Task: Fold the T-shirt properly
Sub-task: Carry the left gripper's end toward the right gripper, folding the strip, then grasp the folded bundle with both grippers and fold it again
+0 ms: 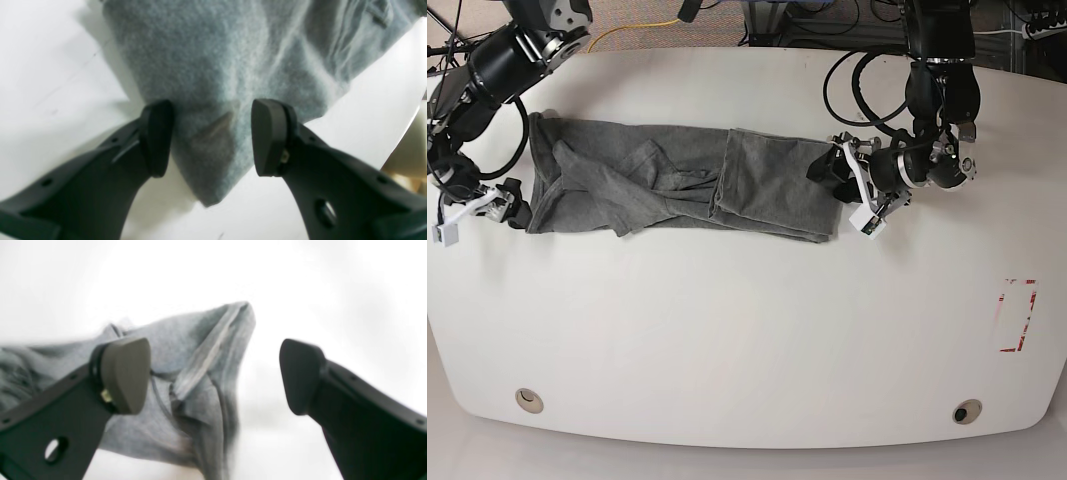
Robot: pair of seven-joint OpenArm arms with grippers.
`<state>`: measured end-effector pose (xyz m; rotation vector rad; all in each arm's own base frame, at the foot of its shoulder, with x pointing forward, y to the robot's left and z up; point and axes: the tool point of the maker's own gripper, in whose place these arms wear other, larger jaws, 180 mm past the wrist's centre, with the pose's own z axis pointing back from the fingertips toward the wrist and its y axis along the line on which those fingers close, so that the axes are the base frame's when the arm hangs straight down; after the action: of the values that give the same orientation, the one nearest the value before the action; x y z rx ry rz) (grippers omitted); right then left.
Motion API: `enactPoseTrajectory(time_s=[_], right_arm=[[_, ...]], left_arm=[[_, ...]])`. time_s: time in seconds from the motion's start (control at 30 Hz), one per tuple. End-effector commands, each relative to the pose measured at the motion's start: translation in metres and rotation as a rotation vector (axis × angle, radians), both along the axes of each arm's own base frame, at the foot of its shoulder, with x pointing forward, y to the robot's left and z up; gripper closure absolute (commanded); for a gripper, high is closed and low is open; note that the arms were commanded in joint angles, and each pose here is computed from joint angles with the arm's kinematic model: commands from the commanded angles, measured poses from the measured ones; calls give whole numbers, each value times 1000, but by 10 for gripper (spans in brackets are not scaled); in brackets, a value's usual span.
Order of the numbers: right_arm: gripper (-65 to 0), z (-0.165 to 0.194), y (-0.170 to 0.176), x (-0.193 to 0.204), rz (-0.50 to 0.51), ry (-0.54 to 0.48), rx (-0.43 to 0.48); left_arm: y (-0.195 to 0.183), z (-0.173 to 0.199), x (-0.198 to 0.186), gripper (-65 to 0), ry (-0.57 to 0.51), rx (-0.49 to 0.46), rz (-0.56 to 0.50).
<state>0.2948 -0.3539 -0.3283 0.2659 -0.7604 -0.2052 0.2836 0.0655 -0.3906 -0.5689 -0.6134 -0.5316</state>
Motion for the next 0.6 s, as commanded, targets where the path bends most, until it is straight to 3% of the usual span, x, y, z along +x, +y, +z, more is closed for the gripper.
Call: enactPoseTrajectory(time_s=[0.0,0.27,0.47,0.57], right_arm=[[-577,-14,-29,-12,-75,16,130],[-577,-37,-27,-36,-89,39,232],[-575,-62,11,-40,-46,76,304],[-575,-67,25,-44,-16,93,296]], left_arm=[[-3,11,7,-346,-36,-32,3],[-4,11,7,-346,-37,-34,7],[-4,13,9,-346,-44,-34,7],[-4,12,8,-344,-39,-34,7]])
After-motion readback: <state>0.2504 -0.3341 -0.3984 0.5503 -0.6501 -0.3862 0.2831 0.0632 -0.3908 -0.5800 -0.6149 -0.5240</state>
